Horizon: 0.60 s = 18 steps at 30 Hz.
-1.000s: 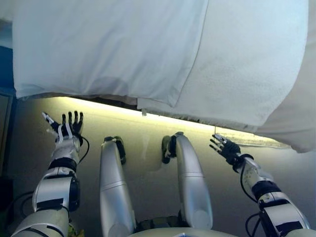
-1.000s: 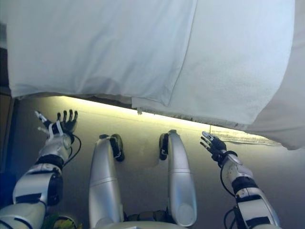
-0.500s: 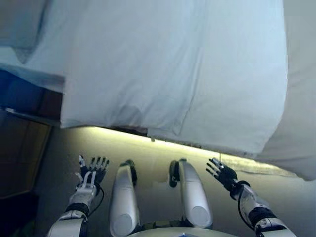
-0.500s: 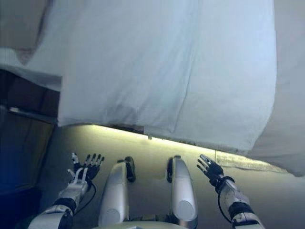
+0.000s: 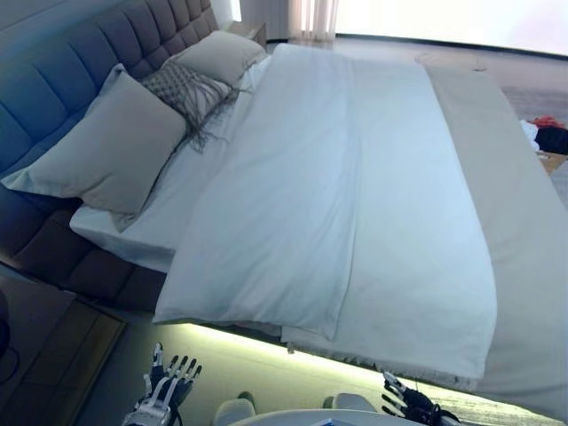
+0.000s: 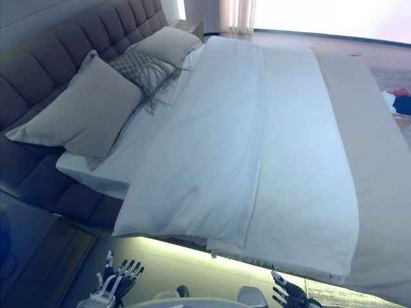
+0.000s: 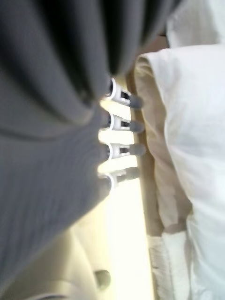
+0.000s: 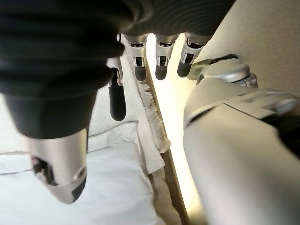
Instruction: Make the bed neatly
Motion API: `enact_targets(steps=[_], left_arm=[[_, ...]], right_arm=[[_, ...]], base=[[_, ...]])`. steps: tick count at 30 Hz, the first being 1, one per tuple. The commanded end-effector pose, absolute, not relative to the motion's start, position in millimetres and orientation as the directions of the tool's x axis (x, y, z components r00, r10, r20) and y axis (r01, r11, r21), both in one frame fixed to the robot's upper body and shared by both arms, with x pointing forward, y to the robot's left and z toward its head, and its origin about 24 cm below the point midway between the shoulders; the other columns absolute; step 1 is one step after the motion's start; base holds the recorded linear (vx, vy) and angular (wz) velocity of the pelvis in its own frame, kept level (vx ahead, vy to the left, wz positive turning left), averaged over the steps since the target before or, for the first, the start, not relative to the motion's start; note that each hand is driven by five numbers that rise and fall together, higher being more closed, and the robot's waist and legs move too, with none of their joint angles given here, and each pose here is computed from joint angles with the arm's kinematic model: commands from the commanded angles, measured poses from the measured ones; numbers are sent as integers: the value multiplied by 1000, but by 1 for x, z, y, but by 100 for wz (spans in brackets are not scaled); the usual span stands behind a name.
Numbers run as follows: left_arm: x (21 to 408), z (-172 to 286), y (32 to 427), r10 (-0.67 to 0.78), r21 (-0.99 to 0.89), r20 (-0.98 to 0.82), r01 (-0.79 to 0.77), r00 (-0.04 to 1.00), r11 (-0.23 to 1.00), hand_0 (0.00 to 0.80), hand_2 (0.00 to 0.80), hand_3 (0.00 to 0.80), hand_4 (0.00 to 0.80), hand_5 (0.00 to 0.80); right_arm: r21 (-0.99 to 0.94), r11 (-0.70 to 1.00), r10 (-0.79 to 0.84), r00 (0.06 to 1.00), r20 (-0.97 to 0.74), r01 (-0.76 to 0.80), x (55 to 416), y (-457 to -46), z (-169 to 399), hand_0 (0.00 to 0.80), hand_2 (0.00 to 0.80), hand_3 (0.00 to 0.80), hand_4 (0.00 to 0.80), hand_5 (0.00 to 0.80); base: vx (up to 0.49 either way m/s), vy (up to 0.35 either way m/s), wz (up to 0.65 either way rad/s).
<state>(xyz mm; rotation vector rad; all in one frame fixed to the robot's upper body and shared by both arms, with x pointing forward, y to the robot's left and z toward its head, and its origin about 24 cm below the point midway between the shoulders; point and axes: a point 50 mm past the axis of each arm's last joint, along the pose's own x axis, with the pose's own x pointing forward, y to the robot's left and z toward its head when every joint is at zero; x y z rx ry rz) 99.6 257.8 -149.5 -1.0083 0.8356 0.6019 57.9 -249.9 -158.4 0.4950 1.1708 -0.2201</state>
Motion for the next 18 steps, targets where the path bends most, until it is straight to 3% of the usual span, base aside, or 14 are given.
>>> enact_targets(steps=[1, 6, 8, 9, 12, 14, 18], left_arm=[[109, -147, 255, 2, -505, -816, -715, 578, 483, 0, 0, 0, 0, 0], [98, -156, 235, -35, -498, -831, -715, 555, 491, 0, 0, 0, 0, 0], [94, -159, 226, -41, -493, -843, -741, 536, 457, 0, 0, 0, 0, 0], [89, -163, 219, -42, -474, -861, -771, 506, 425, 0, 0, 0, 0, 0], [81, -168, 206, -56, -389, -906, -770, 421, 507, 0, 0, 0, 0, 0], [77, -171, 201, -68, -333, -927, -724, 369, 604, 0, 0, 0, 0, 0], [81, -171, 190, -122, -362, -913, -633, 390, 684, 0, 0, 0, 0, 0]], right_arm=[[313, 818, 82, 440, -894, 483, 73, -245, -158, 0, 0, 0, 0, 0], [277, 681, -22, 398, -917, 678, 53, -245, -163, 0, 0, 0, 0, 0], [234, 655, -47, 348, -936, 718, 45, -244, -166, 0, 0, 0, 0, 0], [166, 644, -75, 277, -958, 747, 35, -242, -168, 0, 0, 0, 0, 0], [63, 685, -103, 183, -978, 726, 25, -238, -171, 0, 0, 0, 0, 0], [112, 728, -68, 234, -970, 676, 37, -230, -171, 0, 0, 0, 0, 0], [172, 822, 2, 299, -954, 543, 57, -216, -172, 0, 0, 0, 0, 0]], base=[[15, -28, -9], [2, 4, -13], [-23, -13, -9], [-19, -31, -8], [-3, -61, -5], [15, -69, -1], [4, -20, 0]])
